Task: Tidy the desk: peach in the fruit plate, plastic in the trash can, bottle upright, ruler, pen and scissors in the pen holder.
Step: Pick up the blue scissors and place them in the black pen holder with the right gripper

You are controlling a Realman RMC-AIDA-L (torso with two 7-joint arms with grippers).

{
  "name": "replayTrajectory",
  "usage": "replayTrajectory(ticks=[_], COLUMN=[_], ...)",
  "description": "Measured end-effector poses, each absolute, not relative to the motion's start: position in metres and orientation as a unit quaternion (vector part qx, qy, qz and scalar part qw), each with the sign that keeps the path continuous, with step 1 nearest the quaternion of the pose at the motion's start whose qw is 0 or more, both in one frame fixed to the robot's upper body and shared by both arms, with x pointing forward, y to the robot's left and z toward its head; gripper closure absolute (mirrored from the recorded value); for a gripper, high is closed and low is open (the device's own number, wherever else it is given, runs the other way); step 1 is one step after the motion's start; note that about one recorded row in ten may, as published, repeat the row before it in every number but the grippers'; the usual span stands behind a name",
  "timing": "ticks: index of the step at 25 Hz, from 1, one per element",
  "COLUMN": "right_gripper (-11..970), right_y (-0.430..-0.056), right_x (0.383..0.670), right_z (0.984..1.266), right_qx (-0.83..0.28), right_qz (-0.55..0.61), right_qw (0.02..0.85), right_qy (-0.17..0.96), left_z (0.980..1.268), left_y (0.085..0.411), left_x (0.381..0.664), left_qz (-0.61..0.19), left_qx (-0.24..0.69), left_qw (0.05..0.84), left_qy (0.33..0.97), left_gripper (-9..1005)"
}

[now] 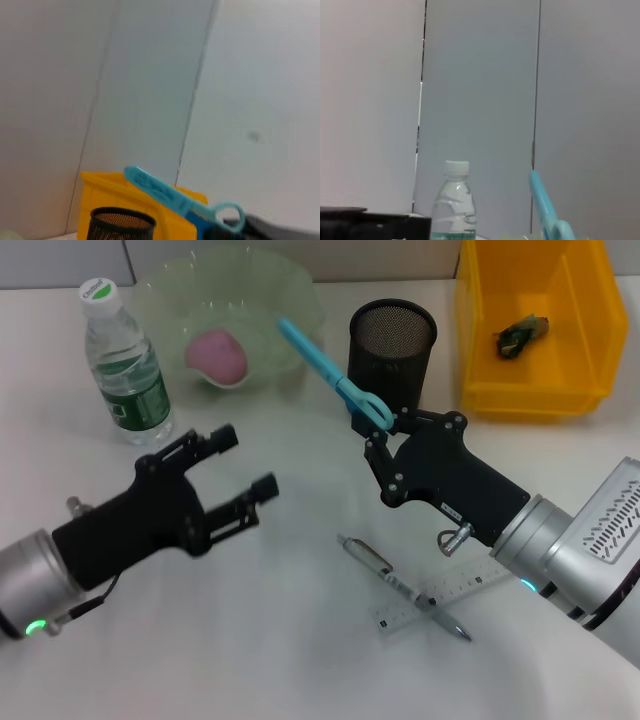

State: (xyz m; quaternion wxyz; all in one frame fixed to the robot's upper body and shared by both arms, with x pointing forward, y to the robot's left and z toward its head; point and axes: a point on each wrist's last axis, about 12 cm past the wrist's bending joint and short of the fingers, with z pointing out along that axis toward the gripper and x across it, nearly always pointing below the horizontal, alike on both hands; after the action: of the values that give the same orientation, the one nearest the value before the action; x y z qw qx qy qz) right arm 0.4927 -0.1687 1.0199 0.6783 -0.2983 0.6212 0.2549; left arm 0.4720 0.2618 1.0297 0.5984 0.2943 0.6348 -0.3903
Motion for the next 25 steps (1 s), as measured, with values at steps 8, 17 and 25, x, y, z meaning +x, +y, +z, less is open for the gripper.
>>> replayTrajectory(ticks=[8, 17, 25], right_gripper=[871, 870, 869], right_y=[-0.169, -0.170, -0.170], right_x=[0.492, 0.492, 0.492], right_z=[1.020, 1.019, 1.020], right_qx=[-0.297, -0.296, -0.295], right_qz=[0.255, 0.254, 0.254], right_qw=[0.678, 0.679, 0.679], right_qy=[0.622, 0.622, 0.622], left_z=[1.016, 1.017, 1.020], left_y=[0.276, 0.285, 0.286], left_x=[0.447, 0.445, 0.449], left_qz=[-0.288, -0.310, -0.321], left_qx=[0.379, 0.355, 0.343], left_qw=[0.629, 0.614, 0.613], left_qy=[0.614, 0.633, 0.636], left_gripper=[212, 213, 213])
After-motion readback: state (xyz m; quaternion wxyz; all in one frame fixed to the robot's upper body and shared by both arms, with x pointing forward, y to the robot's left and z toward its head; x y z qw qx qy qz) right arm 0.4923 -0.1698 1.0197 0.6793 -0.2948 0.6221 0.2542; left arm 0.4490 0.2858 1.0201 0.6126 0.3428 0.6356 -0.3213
